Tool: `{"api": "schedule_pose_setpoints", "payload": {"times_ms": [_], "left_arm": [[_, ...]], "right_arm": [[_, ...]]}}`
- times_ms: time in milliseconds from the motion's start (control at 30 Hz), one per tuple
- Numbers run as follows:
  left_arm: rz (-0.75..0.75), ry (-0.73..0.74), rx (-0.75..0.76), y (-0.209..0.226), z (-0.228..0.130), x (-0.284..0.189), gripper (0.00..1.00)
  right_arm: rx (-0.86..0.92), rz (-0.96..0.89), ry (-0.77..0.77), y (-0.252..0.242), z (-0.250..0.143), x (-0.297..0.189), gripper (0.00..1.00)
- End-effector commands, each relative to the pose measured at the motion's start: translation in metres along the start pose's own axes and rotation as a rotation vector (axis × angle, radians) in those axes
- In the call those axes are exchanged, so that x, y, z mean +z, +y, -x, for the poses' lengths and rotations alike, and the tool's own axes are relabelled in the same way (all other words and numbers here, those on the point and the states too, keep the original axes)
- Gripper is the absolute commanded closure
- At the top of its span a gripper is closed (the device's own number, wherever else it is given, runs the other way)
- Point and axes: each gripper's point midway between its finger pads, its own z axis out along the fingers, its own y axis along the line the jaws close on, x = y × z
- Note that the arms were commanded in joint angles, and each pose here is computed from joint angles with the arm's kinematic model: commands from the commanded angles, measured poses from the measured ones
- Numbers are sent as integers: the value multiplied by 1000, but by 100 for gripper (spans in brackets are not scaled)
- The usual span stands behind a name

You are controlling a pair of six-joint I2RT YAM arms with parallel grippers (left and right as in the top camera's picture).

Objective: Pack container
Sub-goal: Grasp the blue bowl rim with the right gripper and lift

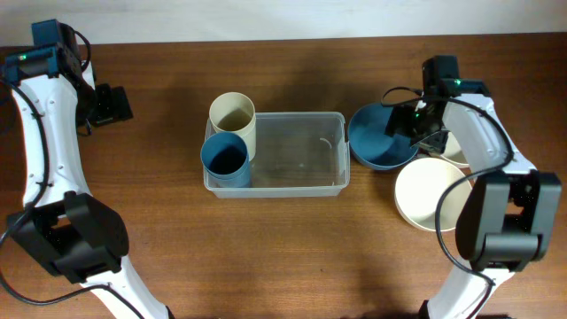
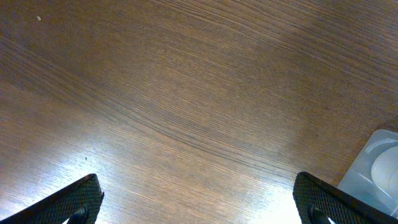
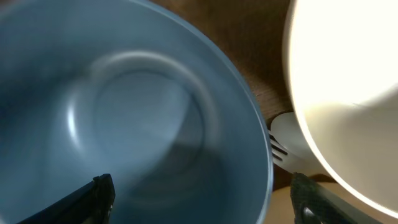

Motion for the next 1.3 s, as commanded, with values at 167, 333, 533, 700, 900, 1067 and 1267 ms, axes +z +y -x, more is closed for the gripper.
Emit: {"api": "schedule_pose_setpoints", "payload": {"times_ms": [167,333,533,700,900,1067,1267], "left_arm": [[-11,-17,-13,-1,4,-5,0],[-11,-17,-13,-1,4,-5,0],[-11,-17,-13,-1,4,-5,0],[-11,-17,-13,-1,4,-5,0],[-11,-17,-13,-1,4,-5,0],[-11,-17,-13,-1,4,-5,0],[-11,-17,-13,-1,4,-5,0]], "right_arm": [[-6,-26,21,-5,2,23,21],[-4,-34,47,-7,-1,40,24],[-2,-44,73,-10,-5,51,38],[-2,-45,76,-10,-5,53,57],[2,-46,80,-10,-6,53,80],[3,-49,87,-11,-8,53,96],[3,-53,97,-12,-10,52,96]]}}
